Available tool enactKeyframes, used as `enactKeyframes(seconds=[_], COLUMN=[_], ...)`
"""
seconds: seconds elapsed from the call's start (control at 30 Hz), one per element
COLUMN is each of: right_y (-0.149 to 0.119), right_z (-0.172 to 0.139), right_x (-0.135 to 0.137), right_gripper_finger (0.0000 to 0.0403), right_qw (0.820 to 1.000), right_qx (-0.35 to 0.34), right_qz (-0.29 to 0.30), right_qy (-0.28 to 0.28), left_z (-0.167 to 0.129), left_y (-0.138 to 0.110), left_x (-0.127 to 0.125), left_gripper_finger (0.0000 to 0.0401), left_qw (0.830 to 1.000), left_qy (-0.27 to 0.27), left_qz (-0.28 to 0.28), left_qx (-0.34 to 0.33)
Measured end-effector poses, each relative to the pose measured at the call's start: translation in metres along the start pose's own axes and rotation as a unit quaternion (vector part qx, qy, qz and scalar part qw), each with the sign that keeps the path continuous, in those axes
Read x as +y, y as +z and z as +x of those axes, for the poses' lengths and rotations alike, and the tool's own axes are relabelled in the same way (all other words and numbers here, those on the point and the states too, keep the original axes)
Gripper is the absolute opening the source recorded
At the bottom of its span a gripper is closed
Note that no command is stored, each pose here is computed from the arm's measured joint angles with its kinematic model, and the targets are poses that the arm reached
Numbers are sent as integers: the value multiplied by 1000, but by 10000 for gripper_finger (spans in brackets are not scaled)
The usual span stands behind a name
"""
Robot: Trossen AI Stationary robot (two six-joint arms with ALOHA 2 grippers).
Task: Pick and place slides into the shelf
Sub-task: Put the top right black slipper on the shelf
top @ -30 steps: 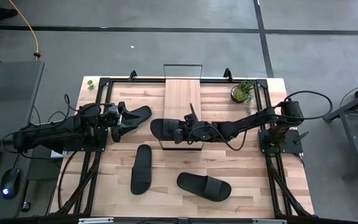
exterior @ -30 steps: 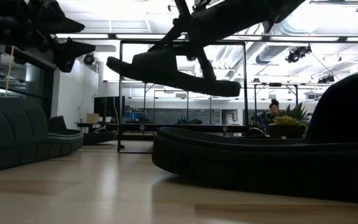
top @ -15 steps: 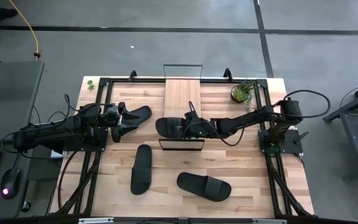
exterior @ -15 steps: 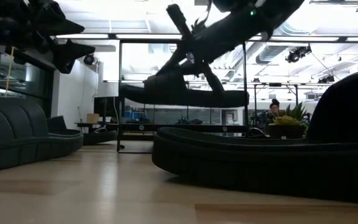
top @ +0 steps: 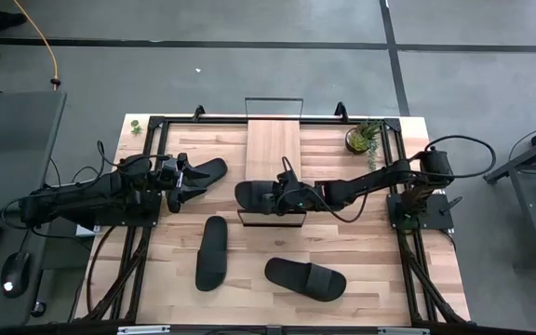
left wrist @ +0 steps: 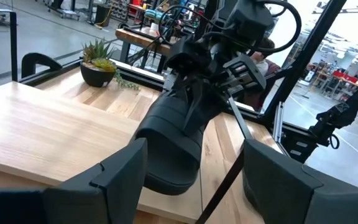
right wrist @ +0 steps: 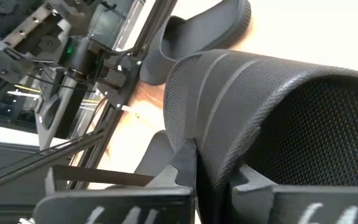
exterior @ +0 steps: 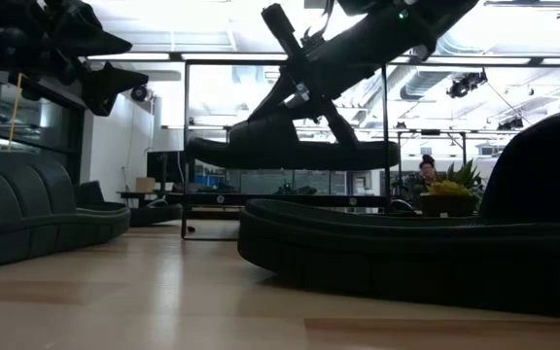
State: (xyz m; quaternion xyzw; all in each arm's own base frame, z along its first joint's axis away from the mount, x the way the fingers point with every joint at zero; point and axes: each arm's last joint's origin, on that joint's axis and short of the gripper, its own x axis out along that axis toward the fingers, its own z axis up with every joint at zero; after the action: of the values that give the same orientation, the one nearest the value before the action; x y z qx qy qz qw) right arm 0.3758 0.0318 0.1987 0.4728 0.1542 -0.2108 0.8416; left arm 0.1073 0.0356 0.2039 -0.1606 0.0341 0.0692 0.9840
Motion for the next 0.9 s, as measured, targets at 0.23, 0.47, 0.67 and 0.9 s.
enactKeyframes(seconds=[0.23, 0.47, 0.67, 0.9], right_y=[0, -1, -1, 3], right_z=[0, 0, 0, 1], right_x=[0, 0, -2, -5], right_gripper_finger=[6, 72, 143, 187], right_qw=[1000, 1000, 1000, 999], right_qx=[9, 27, 25, 50], right_qz=[0, 7, -7, -15], right_qy=[5, 8, -1, 0], left_z=[0, 0, 0, 0], left_y=[0, 0, 0, 0], left_x=[0, 0, 0, 0], left_gripper_finger=[250, 250, 250, 250], left_qw=[1000, 1000, 1000, 1000], left_qy=[0, 0, 0, 0], left_qz=[0, 0, 1, 0], left_qx=[0, 0, 0, 0])
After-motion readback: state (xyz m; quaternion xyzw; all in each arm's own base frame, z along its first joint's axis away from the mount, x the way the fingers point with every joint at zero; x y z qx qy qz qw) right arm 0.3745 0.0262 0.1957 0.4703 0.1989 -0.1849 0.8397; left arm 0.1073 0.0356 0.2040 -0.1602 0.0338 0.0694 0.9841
